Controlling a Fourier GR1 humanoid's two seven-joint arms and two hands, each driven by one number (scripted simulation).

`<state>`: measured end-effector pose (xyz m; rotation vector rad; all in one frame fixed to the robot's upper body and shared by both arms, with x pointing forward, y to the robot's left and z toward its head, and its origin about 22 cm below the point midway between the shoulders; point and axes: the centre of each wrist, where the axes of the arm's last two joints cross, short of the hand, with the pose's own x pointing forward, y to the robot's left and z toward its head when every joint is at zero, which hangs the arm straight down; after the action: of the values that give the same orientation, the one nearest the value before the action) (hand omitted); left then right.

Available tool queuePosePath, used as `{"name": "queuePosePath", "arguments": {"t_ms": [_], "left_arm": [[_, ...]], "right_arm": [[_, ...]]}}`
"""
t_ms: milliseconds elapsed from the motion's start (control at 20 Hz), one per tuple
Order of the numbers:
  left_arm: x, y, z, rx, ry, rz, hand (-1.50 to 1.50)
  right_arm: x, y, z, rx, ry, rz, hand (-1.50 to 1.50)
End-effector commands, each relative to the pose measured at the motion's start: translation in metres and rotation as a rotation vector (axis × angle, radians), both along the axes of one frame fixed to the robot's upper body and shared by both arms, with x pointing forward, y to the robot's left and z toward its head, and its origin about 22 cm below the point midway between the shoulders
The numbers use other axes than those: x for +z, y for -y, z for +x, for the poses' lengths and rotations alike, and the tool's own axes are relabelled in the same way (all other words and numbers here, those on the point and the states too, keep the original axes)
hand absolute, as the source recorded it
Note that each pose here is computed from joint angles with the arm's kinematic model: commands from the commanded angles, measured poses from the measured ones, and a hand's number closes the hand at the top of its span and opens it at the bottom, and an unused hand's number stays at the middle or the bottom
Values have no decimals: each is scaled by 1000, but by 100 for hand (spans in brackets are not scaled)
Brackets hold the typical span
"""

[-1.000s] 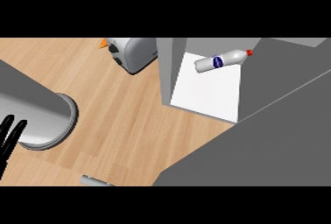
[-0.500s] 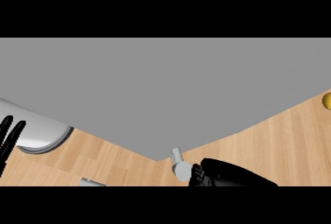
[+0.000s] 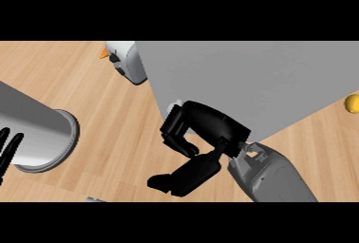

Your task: Pick up the bottled water, place it into the cabinet and close the cabinet

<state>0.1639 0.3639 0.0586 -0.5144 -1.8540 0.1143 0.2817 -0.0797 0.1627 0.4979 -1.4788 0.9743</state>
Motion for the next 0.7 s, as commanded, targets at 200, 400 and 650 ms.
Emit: {"name": "queuePosePath", "arguments": {"t_ms": [200,400,650], "left_arm": [[-3,-11,-5,17,-1,-5,-150],[0,-11,-3,30,12,-17,-150],[-3,-8,-6,26,14,-28,-150]], "right_arm": [[41,-28,62,-296,28,93,150],[45,-36,80,-364,20,127,150],[46,-40,88,-445,-32,192,-150]]}}
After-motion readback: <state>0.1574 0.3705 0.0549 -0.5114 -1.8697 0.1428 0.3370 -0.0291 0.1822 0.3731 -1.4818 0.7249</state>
